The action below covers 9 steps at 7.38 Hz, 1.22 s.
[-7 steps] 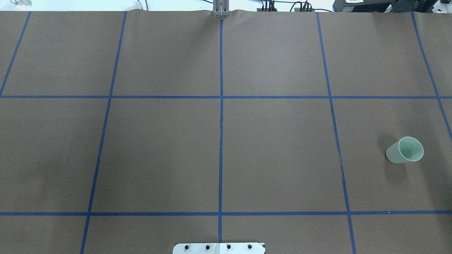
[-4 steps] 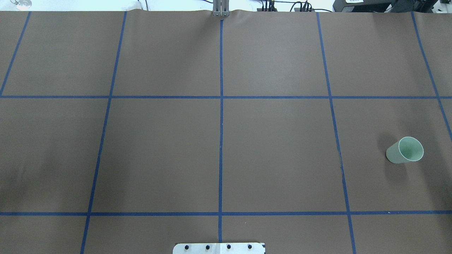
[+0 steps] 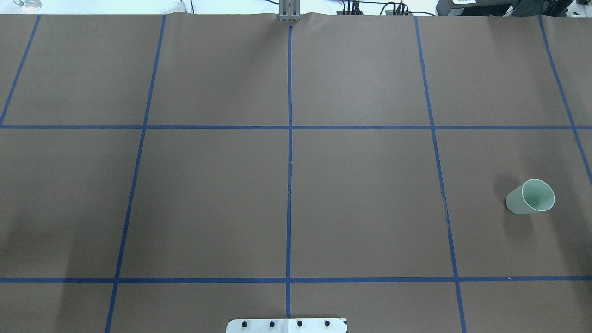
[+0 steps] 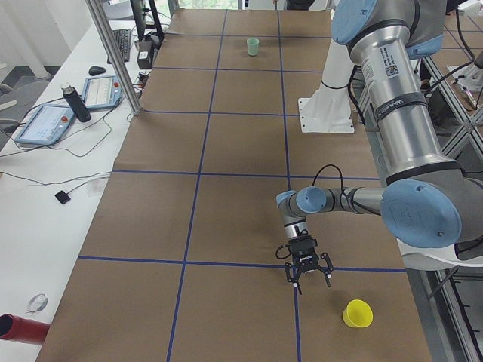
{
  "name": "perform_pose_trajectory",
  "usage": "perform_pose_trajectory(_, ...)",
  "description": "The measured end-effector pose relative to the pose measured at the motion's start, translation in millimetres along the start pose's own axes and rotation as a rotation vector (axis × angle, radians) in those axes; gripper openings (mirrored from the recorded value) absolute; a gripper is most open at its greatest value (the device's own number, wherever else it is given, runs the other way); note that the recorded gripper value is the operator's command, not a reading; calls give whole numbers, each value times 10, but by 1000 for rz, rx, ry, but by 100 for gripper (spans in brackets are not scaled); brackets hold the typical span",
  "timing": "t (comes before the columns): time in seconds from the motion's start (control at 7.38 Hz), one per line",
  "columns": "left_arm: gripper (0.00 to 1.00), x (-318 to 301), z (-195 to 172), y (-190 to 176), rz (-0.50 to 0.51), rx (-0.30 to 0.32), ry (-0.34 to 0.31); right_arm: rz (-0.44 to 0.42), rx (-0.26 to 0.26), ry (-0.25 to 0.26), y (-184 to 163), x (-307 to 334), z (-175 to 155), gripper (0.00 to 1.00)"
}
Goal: Transfer and stack yellow cup on green cup
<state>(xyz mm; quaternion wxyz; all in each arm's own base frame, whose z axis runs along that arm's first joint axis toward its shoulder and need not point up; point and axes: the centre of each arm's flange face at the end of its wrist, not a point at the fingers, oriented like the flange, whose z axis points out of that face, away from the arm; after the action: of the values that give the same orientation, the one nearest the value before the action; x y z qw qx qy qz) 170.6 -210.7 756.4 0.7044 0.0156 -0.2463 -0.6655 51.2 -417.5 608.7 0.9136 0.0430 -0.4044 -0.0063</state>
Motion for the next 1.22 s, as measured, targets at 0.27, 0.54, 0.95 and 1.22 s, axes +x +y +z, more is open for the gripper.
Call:
perform_pose_trajectory(0.27,99,-29,68,29,-30,-12,-42,-3,2,2,-14,-8,-5,99)
perform_pose_trajectory(0.54,99,-4,159,103,-42,-11,-62,-11,-2,11,-22,-24,8,99)
perform_pose_trajectory(0.95,99,22,246,200,-53,-7,-90,-45,2,3,-85,-170,-21,99)
perform_pose_trajectory(1.22,99,-10,460,184,-75,11,-156,-36,-8,-5,-31,-161,-5,99)
